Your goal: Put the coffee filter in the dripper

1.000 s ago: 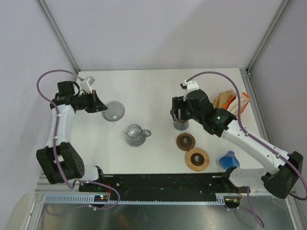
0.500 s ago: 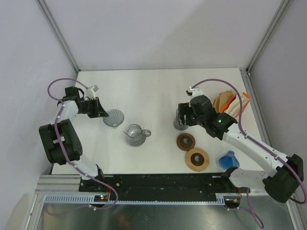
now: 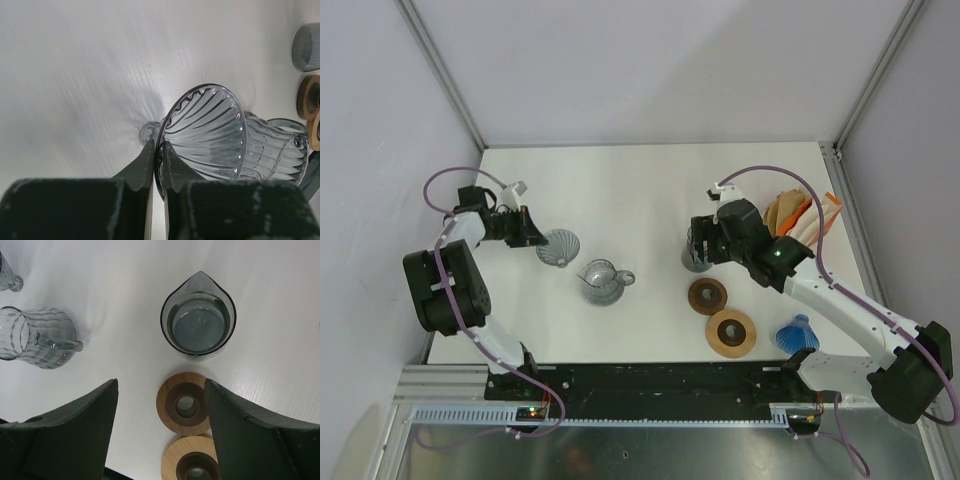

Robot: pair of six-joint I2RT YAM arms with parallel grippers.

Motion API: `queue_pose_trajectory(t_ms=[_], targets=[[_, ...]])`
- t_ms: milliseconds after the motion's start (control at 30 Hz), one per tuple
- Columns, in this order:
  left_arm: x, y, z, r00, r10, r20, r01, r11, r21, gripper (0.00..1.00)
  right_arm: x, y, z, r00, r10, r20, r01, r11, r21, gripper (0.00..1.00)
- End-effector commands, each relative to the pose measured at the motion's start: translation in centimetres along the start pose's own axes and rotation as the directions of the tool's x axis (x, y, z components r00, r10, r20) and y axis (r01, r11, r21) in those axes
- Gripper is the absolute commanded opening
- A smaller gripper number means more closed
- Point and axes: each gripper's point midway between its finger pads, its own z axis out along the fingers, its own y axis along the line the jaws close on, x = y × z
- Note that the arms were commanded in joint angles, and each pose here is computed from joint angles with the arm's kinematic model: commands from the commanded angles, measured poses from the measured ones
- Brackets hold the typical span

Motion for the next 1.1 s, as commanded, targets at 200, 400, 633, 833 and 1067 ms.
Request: queue_pose_trajectory(t_ms=[200, 400, 633, 833, 1067], targets=[[-1.1, 0.4, -0.8, 0.997, 0.057, 0.049, -0.056, 0.998, -0.033, 0.42, -0.8, -0.1, -0.3, 0.999, 0.010, 0.034, -0.009, 1.000, -0.006, 0.75], [-2.8, -0.2, -2.4, 0.992, 0.088, 0.092, -0.081, 0.993, -0.084, 0.60, 0.8, -2.5, -0.3, 0.997, 0.067, -0.025, -0.064, 0.992, 0.105, 0.72], [-4.1, -1.0, -4.3, 0.982, 0.131, 0.138, -0.110, 0.983, -0.147, 0.66, 4.8, -4.4, -0.4, 0.985, 0.127, -0.114, -0.100, 0.971, 0.216, 0.65], [-5.7, -2.6, -6.3, 0.965, 0.175, 0.198, -0.140, 0.974, -0.177, 0.67, 9.0, -4.9, 0.6, 0.972, 0.176, -0.155, -0.134, 0.960, 0.246, 0.58], [-6.7, -4.7, -8.1, 0.941, 0.226, 0.250, -0.181, 0.965, -0.191, 0.69, 11.9, -4.6, 2.7, 0.964, 0.162, -0.211, -0.103, 0.958, 0.268, 0.57]])
